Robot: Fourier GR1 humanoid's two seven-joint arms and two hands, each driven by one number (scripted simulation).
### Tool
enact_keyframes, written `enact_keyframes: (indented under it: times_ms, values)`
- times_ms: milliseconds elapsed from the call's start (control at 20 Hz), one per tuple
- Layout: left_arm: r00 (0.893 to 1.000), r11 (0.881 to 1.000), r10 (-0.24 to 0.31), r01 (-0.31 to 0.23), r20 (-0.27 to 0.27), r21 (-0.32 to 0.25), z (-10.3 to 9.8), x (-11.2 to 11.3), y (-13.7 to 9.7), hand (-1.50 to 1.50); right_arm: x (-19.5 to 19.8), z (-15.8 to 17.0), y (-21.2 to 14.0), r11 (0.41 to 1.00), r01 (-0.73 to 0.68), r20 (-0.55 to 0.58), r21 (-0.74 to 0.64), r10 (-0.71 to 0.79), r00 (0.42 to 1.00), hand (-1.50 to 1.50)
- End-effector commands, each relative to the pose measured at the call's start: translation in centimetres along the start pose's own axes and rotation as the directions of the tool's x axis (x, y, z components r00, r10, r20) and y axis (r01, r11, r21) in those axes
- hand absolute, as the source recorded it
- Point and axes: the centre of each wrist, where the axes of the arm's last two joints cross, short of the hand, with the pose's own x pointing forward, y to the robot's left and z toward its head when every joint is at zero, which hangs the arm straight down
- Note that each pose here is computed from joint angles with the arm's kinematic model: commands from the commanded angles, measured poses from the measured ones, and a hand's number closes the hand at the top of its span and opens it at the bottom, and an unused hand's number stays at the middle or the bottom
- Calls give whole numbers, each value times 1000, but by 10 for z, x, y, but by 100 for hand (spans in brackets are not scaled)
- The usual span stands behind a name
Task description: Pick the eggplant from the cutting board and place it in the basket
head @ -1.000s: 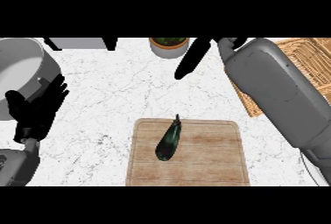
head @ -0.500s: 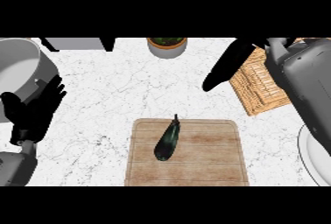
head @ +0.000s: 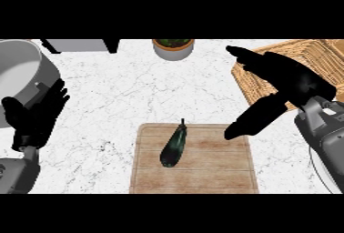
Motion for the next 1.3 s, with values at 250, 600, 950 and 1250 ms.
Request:
enact_keyframes:
  times_ms: [250,600,950,1250]
  values:
    - [1000,999,5,-4,16,-34,12,4,-12,0,-31,-7,81,996,40,-36,-82,-43,998,-150]
    - [1000,1000,-5,5,12,-19,3,10,-22,0,-54,-50,135,977,141,25,-158,-139,990,-150]
    - [1000,1000,-8,8,0,-19,-2,17,-15,0,-80,-84,169,993,82,-69,-83,-88,994,-150]
    - [1000,1000,-8,8,5,-23,-8,10,0,0,-75,-95,169,999,51,-104,0,-51,993,-150]
